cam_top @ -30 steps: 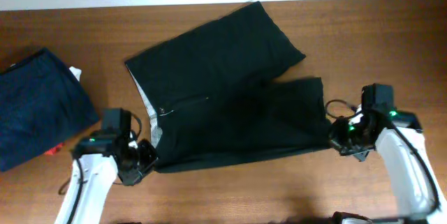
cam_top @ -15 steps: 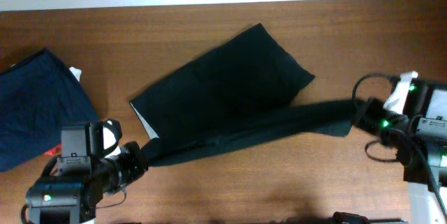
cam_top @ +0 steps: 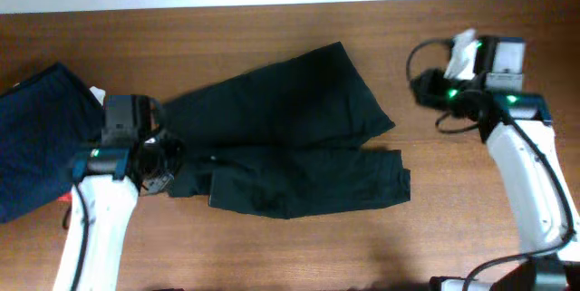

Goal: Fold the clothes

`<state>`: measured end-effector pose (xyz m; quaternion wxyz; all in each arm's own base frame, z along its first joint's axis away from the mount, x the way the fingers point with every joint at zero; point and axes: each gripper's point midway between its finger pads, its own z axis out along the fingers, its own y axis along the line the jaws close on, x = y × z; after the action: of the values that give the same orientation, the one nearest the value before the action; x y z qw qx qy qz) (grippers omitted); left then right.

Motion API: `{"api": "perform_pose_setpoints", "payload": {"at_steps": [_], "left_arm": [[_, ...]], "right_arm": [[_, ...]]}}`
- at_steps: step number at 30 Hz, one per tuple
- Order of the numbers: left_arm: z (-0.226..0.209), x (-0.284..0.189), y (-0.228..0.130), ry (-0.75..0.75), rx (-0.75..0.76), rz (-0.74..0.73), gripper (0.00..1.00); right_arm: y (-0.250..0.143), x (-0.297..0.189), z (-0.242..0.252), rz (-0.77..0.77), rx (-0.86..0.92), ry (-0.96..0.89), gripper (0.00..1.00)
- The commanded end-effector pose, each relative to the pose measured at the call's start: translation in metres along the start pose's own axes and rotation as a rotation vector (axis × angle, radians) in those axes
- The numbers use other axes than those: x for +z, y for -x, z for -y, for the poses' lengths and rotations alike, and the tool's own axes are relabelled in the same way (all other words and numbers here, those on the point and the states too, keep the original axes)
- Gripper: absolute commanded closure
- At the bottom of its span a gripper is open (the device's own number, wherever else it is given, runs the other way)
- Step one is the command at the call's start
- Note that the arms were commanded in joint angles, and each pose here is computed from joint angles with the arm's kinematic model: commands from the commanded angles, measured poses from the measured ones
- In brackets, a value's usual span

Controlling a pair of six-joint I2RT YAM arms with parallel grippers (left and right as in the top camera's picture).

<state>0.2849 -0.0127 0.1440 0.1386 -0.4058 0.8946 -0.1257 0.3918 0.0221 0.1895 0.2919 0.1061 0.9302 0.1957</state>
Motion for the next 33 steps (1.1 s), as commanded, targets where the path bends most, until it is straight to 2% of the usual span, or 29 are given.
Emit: {"api": "perform_pose_setpoints", "payload": {"at_steps": [1, 4, 6, 7, 14, 17, 20, 28, 33], "left_arm": [[-0.002, 0.015, 0.003, 0.041, -0.017, -0.03, 0.99], [-0.002, 0.017, 0.006, 0.046, 0.0, -0.021, 0.99], [-0.002, 0.017, 0.007, 0.047, 0.003, -0.02, 0.99], [-0.002, 0.017, 0.007, 0.046, 0.011, -0.02, 0.99], [-0.002, 0.017, 0.005, 0.041, 0.042, -0.031, 0.99], [-0.002, 0.017, 0.005, 0.042, 0.042, -0.031, 0.99], [-0.002, 0.017, 0.005, 0.042, 0.042, -0.031, 0.99], [-0.002, 0.017, 0.004, 0.042, 0.042, -0.031, 0.99], [-0.002, 0.017, 0.005, 0.043, 0.042, -0.031, 0.99]], "right_arm": [[-0.043, -0.01, 0.012, -0.17, 0.067, -0.072, 0.67], [-0.086, -0.025, 0.033, -0.336, 0.168, -0.185, 0.58], [-0.113, -0.035, 0.034, -0.446, 0.205, -0.21, 0.41], [-0.122, -0.038, 0.035, -0.479, 0.213, -0.218, 0.38], [-0.201, -0.022, 0.047, -0.687, 0.244, -0.234, 0.41], [-0.226, 0.006, 0.031, -0.687, 0.216, -0.009, 0.44], [-0.241, 0.02, 0.035, -0.67, 0.212, 0.025, 0.46], [-0.231, 0.044, 0.042, -0.552, 0.15, 0.051, 0.46], [-0.236, 0.05, 0.046, -0.533, 0.148, 0.053, 0.46]]}}
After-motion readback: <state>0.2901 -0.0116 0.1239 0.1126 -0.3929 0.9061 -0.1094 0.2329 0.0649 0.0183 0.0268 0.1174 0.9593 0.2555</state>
